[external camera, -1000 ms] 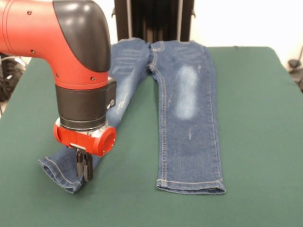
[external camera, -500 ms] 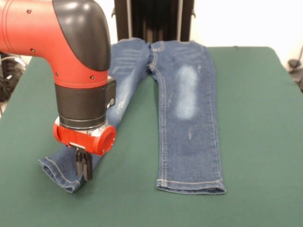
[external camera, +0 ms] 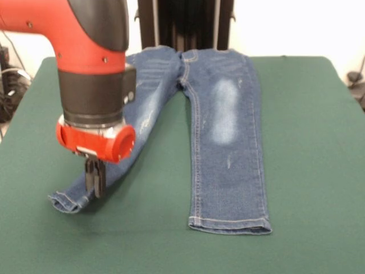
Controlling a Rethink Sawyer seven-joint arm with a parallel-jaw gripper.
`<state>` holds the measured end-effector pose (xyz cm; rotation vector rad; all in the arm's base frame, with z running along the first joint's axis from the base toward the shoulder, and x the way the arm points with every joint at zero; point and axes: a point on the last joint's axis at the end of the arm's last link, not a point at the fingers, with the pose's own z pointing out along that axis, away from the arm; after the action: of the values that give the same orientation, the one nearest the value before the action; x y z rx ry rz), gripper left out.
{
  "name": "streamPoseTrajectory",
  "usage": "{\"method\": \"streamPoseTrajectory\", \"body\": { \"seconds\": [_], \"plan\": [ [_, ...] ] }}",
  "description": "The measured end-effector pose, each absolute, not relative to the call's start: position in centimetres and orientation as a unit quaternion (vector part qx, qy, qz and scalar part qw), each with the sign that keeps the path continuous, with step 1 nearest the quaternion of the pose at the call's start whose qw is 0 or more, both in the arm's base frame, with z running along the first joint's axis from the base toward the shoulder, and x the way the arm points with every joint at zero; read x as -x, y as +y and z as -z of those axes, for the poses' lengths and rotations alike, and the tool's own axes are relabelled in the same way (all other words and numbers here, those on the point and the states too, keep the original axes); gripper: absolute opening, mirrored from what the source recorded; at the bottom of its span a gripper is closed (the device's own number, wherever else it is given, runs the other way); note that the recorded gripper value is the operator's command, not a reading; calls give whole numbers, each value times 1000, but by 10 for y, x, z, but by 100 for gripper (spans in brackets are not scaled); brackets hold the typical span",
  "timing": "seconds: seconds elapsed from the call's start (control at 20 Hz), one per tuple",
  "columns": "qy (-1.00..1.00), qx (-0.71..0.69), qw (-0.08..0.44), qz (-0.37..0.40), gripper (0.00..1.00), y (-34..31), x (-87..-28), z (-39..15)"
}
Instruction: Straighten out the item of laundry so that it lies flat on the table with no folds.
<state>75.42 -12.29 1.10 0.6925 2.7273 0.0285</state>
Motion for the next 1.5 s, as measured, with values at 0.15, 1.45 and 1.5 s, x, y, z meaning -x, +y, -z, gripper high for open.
{"method": "streamPoseTrajectory", "body": {
  "seconds": [0.15,1.45,1.5],
  "plan": [
    [956,-243,161,-6,0,-124,-752,-35],
    [936,-315,153,-27,100,-199,-732,-125],
    [936,-316,153,-29,100,-199,-733,-125]
  ]
}}
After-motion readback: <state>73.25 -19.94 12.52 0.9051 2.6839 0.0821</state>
